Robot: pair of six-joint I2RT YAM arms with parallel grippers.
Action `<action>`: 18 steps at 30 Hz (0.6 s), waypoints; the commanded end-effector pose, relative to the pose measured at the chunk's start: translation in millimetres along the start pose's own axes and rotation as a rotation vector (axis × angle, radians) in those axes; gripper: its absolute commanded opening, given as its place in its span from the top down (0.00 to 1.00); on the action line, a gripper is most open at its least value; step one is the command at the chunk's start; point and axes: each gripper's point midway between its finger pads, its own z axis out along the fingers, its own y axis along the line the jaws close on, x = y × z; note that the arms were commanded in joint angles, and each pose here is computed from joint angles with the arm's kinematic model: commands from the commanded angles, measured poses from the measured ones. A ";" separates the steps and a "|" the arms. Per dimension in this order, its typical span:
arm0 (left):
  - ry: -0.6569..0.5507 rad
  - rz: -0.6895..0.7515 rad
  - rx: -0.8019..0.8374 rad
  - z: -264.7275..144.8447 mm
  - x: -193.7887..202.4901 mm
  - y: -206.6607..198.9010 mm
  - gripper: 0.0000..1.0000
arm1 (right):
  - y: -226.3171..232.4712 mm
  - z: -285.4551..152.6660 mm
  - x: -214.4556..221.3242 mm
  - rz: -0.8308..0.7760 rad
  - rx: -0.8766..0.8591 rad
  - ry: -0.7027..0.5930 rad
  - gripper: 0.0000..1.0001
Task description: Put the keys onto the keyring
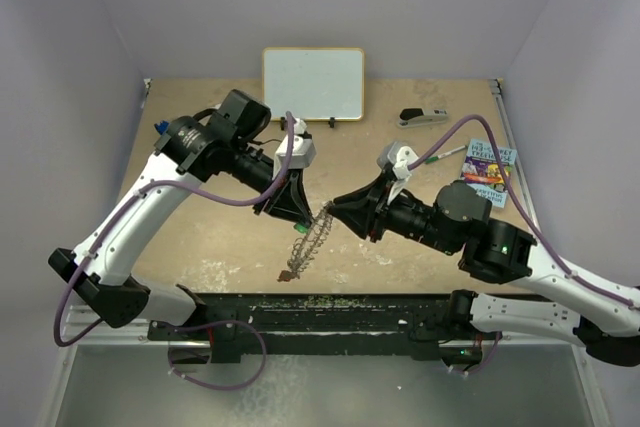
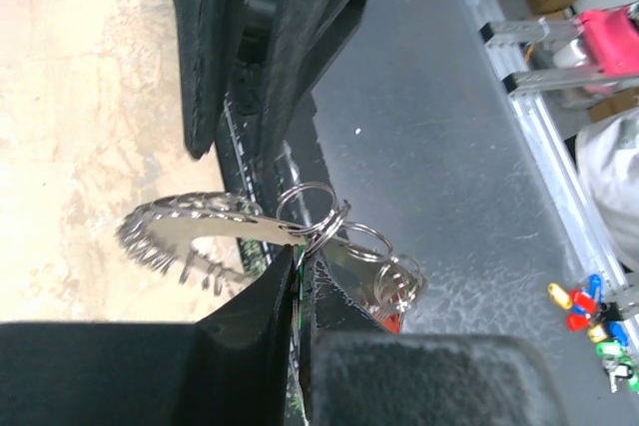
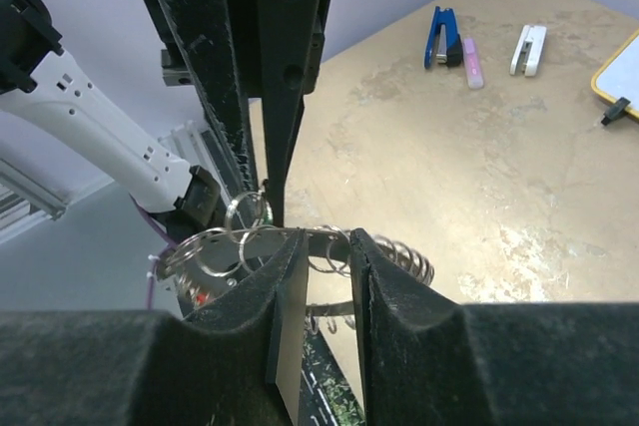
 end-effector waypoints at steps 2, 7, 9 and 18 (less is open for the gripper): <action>0.094 0.096 -0.078 -8.6 13.6 12.5 0.96 | 11.4 -13.4 -37.4 0.048 -0.037 -0.083 0.69; 0.178 0.107 -0.183 -16.9 22.2 32.9 0.96 | 15.0 -2.9 -33.5 0.048 -0.043 -0.030 0.66; 0.192 0.107 -0.200 -18.5 23.5 36.1 0.96 | 15.4 3.9 -23.5 0.037 -0.044 0.021 0.66; 0.202 0.078 -0.245 -23.0 20.4 38.4 0.96 | 5.7 24.2 -3.9 0.019 0.004 0.071 0.66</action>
